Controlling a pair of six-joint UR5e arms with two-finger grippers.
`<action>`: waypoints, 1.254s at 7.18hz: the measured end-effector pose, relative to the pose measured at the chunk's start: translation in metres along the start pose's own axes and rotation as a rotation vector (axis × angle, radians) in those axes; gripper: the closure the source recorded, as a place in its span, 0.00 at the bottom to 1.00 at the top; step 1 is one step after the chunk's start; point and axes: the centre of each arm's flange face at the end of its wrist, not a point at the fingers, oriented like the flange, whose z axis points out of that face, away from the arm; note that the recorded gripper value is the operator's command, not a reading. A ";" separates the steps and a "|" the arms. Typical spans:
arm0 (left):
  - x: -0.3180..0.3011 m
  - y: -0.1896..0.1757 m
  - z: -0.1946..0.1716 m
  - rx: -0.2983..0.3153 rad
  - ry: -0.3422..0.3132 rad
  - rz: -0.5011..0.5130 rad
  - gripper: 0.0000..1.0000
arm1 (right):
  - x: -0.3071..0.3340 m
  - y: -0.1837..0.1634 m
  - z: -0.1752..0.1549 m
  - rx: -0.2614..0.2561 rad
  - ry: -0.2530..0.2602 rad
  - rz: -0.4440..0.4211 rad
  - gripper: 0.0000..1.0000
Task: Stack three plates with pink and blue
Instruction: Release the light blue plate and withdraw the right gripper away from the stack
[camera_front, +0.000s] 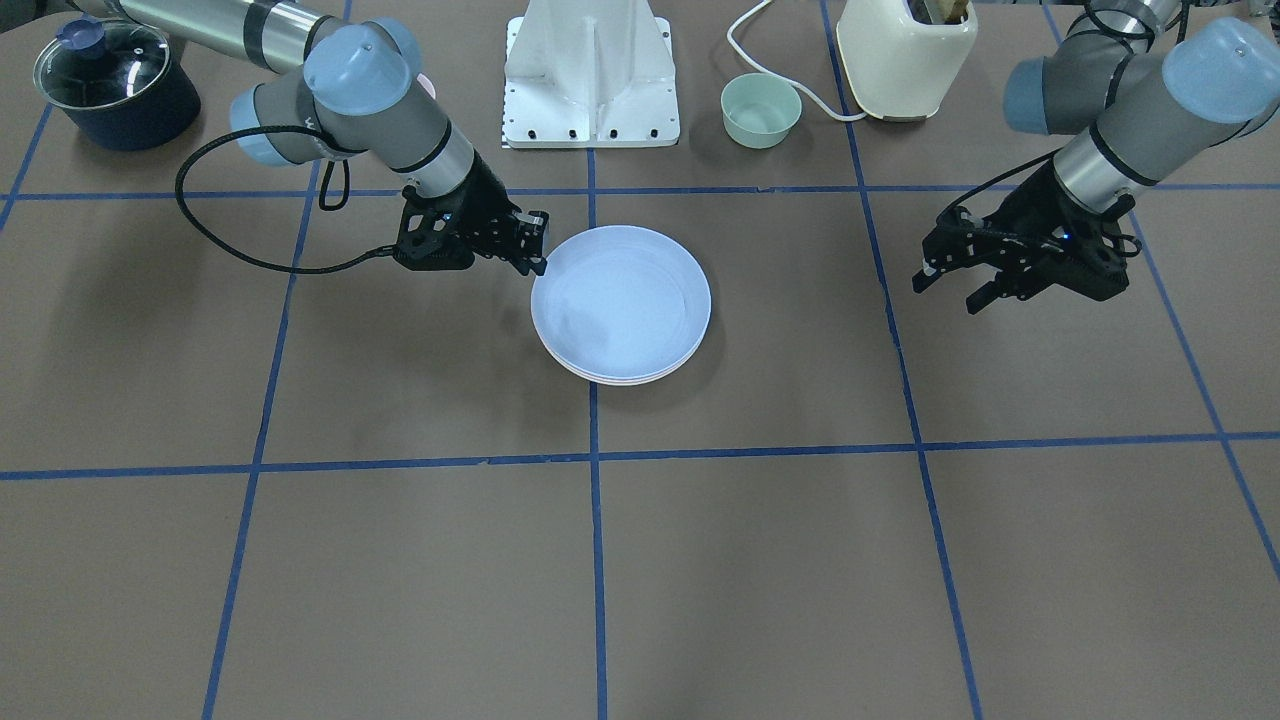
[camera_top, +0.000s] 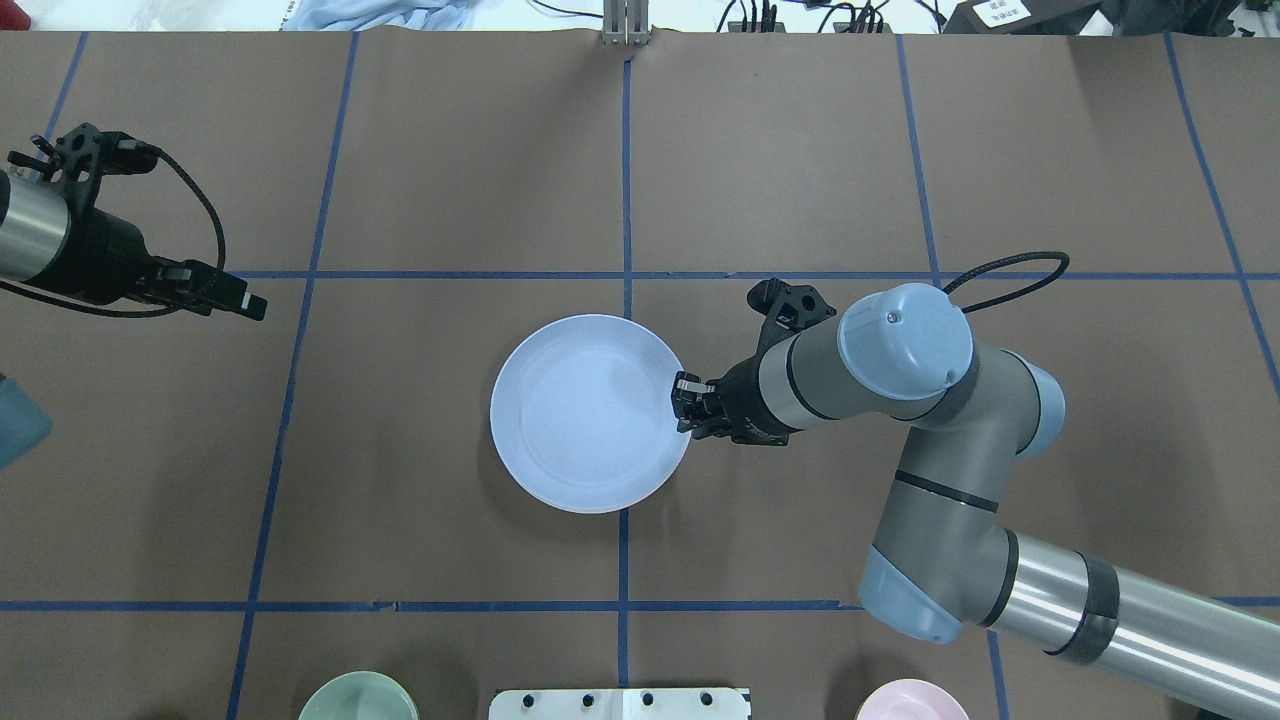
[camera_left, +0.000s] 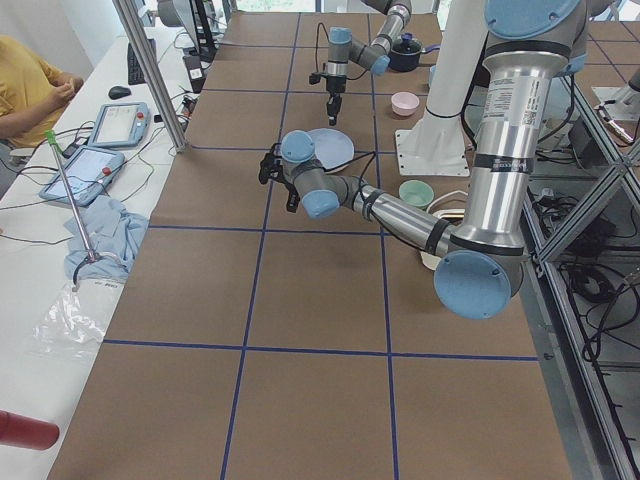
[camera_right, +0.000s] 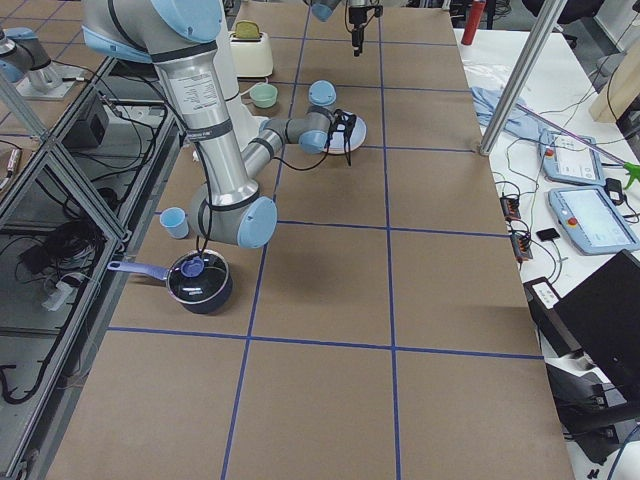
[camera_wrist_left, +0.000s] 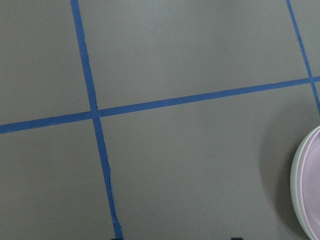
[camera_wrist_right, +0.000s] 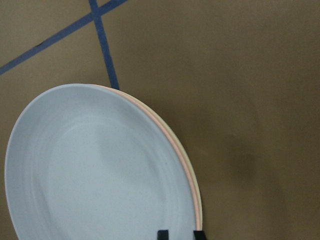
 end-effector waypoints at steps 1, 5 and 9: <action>-0.001 0.000 0.000 0.001 -0.002 0.000 0.22 | 0.003 -0.011 -0.005 0.009 0.001 0.004 0.00; -0.057 0.012 -0.023 0.017 -0.066 0.129 0.21 | 0.137 -0.134 -0.093 0.049 0.109 -0.029 0.00; -0.191 0.039 -0.104 0.073 -0.255 0.339 0.01 | 0.370 -0.230 -0.243 0.078 0.320 -0.291 0.00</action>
